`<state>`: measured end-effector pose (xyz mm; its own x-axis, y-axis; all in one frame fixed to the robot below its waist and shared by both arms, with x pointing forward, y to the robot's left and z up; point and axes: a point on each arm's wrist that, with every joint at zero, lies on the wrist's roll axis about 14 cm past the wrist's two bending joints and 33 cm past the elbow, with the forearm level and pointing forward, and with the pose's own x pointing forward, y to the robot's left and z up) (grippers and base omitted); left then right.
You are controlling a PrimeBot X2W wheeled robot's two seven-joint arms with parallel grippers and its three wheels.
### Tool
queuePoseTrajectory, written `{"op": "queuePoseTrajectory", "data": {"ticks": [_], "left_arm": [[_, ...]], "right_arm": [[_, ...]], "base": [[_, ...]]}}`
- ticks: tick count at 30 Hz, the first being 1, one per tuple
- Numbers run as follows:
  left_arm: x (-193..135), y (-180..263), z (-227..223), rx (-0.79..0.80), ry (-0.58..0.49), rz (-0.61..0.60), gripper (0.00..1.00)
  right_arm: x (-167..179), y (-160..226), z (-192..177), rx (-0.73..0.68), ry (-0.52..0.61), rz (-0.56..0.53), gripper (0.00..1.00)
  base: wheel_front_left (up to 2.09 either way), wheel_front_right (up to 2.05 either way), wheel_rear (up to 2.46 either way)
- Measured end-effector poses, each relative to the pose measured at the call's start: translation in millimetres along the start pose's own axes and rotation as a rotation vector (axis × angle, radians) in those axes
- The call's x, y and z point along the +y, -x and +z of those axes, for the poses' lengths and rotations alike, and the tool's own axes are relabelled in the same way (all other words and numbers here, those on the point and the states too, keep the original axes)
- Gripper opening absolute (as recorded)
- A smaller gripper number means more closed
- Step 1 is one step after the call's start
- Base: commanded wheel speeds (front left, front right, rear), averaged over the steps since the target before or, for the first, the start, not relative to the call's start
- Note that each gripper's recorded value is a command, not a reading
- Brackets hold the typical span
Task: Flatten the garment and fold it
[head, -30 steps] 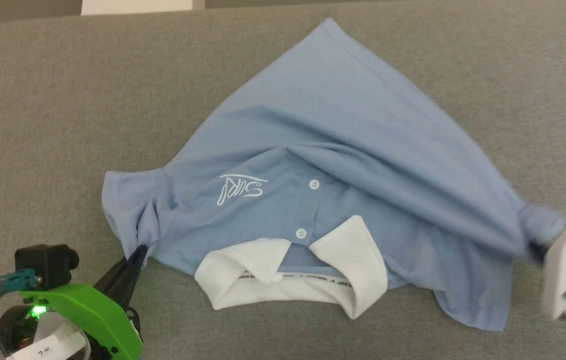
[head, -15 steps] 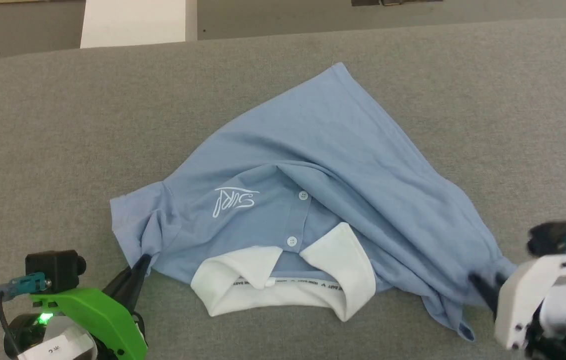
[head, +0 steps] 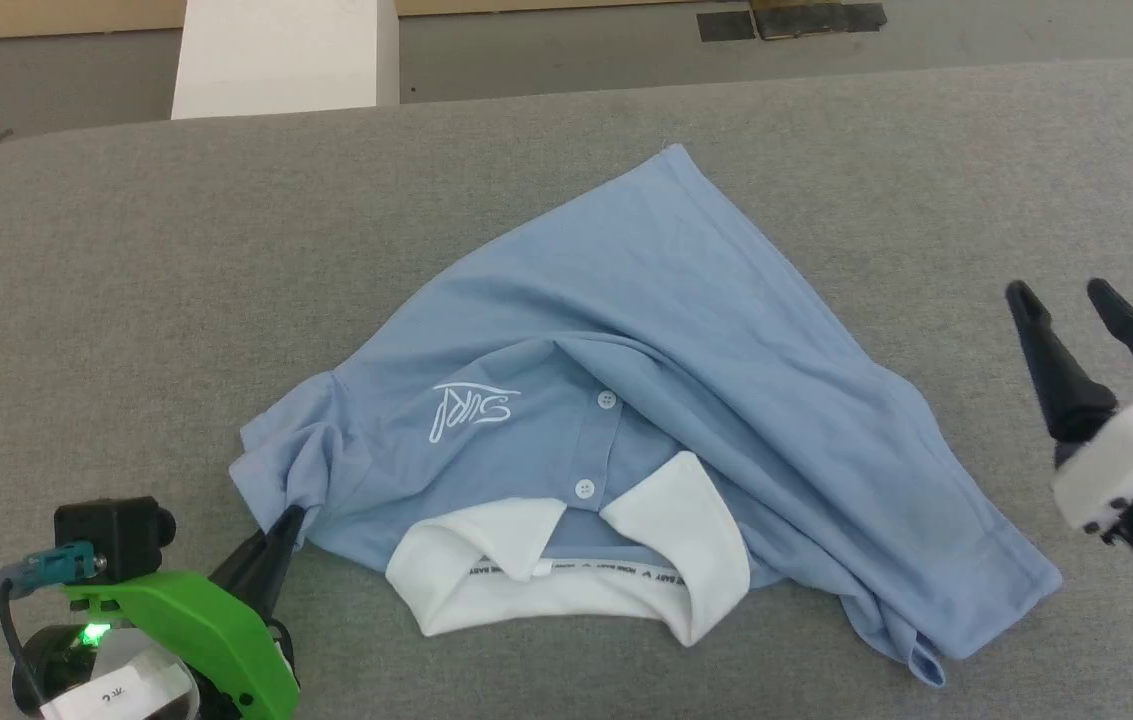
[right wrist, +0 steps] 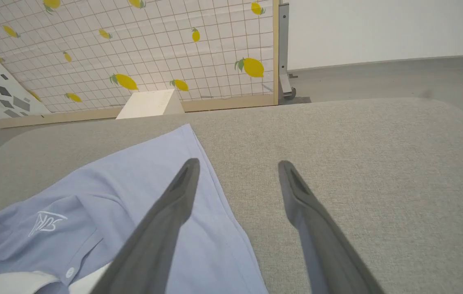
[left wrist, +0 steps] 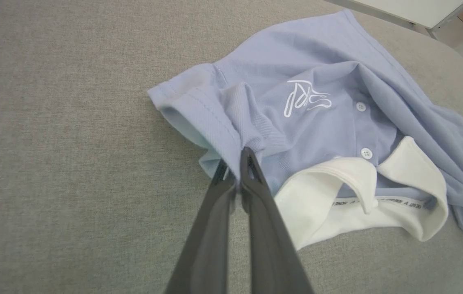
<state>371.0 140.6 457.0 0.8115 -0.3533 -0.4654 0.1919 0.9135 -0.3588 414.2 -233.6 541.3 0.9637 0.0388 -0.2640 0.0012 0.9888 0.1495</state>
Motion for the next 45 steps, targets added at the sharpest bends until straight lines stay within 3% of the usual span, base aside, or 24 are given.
{"op": "queuePoseTrajectory", "data": {"ticks": [9,17,26,33,42,43,44,45], "left_arm": [[6.7,-6.0,-0.3,0.006,0.01,0.005,0.0],[19.4,-19.1,0.6,0.01,0.016,-0.005,0.0],[48.7,-34.6,-14.0,0.042,0.045,0.031,0.0],[70.3,-40.2,-34.3,0.087,0.08,0.082,0.0],[80.0,-44.9,-43.6,0.11,0.09,0.098,0.0],[79.5,-44.7,-43.1,0.109,0.089,0.097,0.0],[79.1,-44.5,-42.6,0.107,0.088,0.096,0.0],[78.5,-44.3,-42.1,0.106,0.087,0.095,0.0]], "right_arm": [[38.1,-60.9,-1.1,0.043,0.068,0.078,1.0],[77.2,-139.7,1.3,0.15,0.231,0.13,1.0],[92.9,-210.5,-54.5,0.437,0.38,0.117,1.0],[100.2,-228.9,-123.2,0.664,0.474,0.128,1.0],[112.5,-237.7,-142.0,0.777,0.495,0.149,1.0],[111.8,-235.8,-141.4,0.791,0.491,0.146,0.33],[111.4,-233.9,-140.4,0.802,0.482,0.144,0.04],[110.5,-231.0,-139.2,0.818,0.47,0.14,0.0]], "base": [[0.0,0.0,0.0],[0.0,0.0,0.0],[0.0,0.0,0.0],[0.0,0.0,0.0],[0.0,0.0,0.0],[0.0,0.0,0.0],[0.0,0.0,0.0],[0.0,0.0,0.0]]}}
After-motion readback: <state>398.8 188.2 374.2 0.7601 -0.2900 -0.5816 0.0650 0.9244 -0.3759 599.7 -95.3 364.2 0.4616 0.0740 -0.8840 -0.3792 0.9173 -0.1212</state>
